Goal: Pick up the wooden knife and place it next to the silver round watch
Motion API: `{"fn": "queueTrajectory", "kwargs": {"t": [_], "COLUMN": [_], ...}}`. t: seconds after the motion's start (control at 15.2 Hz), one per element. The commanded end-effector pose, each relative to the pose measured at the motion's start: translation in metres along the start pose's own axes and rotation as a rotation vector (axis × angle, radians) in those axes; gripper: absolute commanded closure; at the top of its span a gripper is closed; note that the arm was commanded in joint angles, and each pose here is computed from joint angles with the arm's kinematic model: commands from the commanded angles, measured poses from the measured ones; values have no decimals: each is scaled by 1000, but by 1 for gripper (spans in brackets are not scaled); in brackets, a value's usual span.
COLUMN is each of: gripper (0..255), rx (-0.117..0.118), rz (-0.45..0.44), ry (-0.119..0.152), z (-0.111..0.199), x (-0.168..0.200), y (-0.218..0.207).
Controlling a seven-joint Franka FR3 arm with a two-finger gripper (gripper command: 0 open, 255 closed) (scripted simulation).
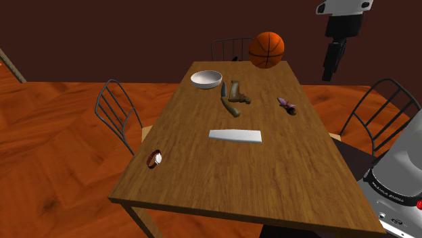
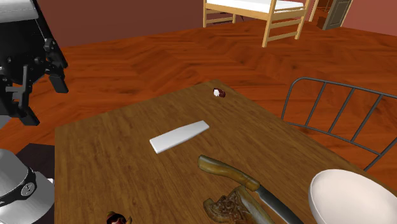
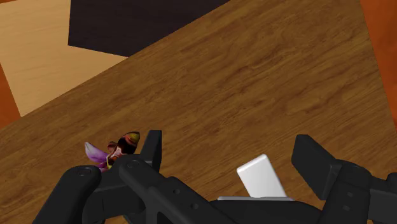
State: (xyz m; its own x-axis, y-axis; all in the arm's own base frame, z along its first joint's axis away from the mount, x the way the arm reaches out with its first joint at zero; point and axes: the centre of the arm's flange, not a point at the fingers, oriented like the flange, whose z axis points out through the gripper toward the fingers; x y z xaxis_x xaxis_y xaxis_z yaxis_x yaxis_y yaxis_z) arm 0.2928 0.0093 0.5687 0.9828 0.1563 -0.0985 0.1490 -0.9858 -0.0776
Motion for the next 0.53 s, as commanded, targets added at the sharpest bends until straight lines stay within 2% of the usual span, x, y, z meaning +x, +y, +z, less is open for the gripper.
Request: {"fn": "queueTrajectory", "kwargs": {"t": [0.0, 0.46], "gripper": [0, 0], "rx": [0, -2], "rz": [0, 172], "ry": [0, 23], "z": [0, 31], "x": [0, 83], "y": [0, -6]}}
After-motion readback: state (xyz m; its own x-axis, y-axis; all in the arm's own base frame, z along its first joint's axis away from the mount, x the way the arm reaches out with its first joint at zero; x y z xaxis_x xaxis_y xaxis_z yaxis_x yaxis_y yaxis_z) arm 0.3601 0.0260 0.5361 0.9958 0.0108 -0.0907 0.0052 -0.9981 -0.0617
